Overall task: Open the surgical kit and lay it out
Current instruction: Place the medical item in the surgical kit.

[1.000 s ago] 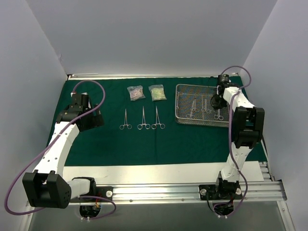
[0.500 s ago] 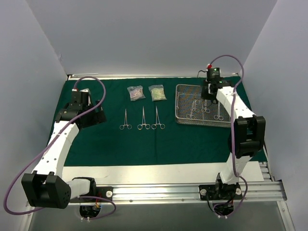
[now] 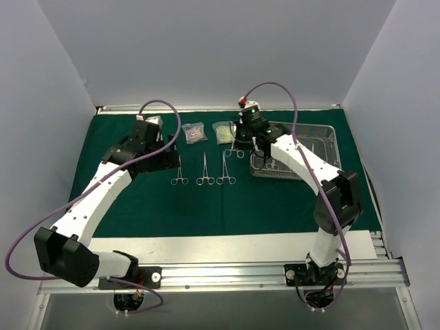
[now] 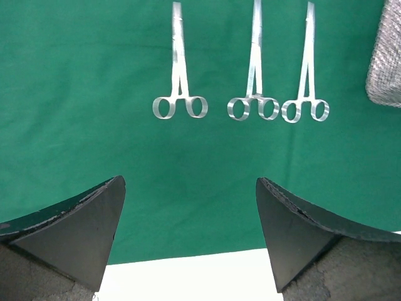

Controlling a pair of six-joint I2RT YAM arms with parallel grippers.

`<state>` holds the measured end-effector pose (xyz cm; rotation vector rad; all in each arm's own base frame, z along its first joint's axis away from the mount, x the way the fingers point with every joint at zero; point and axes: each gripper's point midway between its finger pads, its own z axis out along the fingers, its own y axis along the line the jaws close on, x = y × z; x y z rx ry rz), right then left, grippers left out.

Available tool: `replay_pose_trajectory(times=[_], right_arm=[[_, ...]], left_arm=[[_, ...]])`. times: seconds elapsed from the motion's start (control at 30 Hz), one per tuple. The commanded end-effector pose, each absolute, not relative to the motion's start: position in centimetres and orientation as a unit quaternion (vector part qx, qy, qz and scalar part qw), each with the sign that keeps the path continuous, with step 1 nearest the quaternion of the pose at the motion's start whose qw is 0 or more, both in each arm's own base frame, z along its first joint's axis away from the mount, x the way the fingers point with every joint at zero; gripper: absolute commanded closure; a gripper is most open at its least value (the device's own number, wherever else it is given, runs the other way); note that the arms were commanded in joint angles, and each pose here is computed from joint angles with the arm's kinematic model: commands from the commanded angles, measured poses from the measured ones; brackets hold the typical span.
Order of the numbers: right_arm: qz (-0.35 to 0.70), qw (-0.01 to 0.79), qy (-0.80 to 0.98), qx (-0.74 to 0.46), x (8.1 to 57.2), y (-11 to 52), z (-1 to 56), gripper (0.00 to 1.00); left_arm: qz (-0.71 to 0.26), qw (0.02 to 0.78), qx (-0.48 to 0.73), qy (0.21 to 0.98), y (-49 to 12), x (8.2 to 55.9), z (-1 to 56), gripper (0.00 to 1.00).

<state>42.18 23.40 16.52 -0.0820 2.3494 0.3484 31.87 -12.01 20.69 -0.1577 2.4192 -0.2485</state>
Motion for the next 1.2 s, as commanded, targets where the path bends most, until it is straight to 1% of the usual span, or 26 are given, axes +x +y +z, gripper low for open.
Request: replay_pose_trajectory(times=[0.0,0.03,0.17,0.27,0.3,0.33,0.37,0.5,0.7,0.73,1.17], right_arm=[[0.164,0.405,0.899,-0.007,41.7,26.2,19.0,1.0],[0.171,0.405,0.898,-0.016,41.0,27.6,19.0,1.0],[0.176,0.404,0.898,-0.013,39.9,29.6,18.9,1.0],[0.185,0.404,0.896,-0.018,39.2,31.0,19.0,1.0],[0.186,0.405,0.895,-0.017,39.0,31.3,19.1,1.0],[0.187,0.404,0.895,-0.02,38.9,31.6,19.1,1.0],[0.189,0.403,0.895,-0.024,38.6,32.0,19.0,1.0],[0.196,0.4,0.895,-0.03,38.1,32.9,19.0,1.0],[0.204,0.4,0.893,-0.035,38.0,33.7,19.4,1.0],[0.205,0.4,0.893,-0.036,37.9,33.8,19.4,1.0],[0.21,0.399,0.892,-0.045,37.7,34.7,19.5,1.0]], left_arm=[[-0.119,0.38,-0.066,0.915,-14.8,33.3,23.2,0.05],[-0.119,0.38,-0.063,0.915,-15.3,33.2,23.2,0.05],[-0.118,0.377,-0.063,0.916,-17.4,32.9,23.0,0.02],[-0.114,0.377,-0.081,0.916,-17.8,33.1,22.8,0.0],[-0.116,0.377,-0.083,0.915,-18.2,33.1,22.7,0.06],[-0.114,0.38,-0.087,0.914,-18.2,33.2,22.6,0.07],[-0.119,0.385,-0.093,0.91,-18.5,33.4,22.8,0.13],[-0.134,0.399,-0.095,0.902,-19.5,33.8,23.2,0.21],[-0.151,0.414,-0.08,0.894,-21.0,34.4,23.5,0.26],[-0.155,0.417,-0.078,0.892,-21.3,34.5,23.6,0.28],[-0.149,0.401,-0.046,0.903,-23.1,34.5,21.6,0.38]])
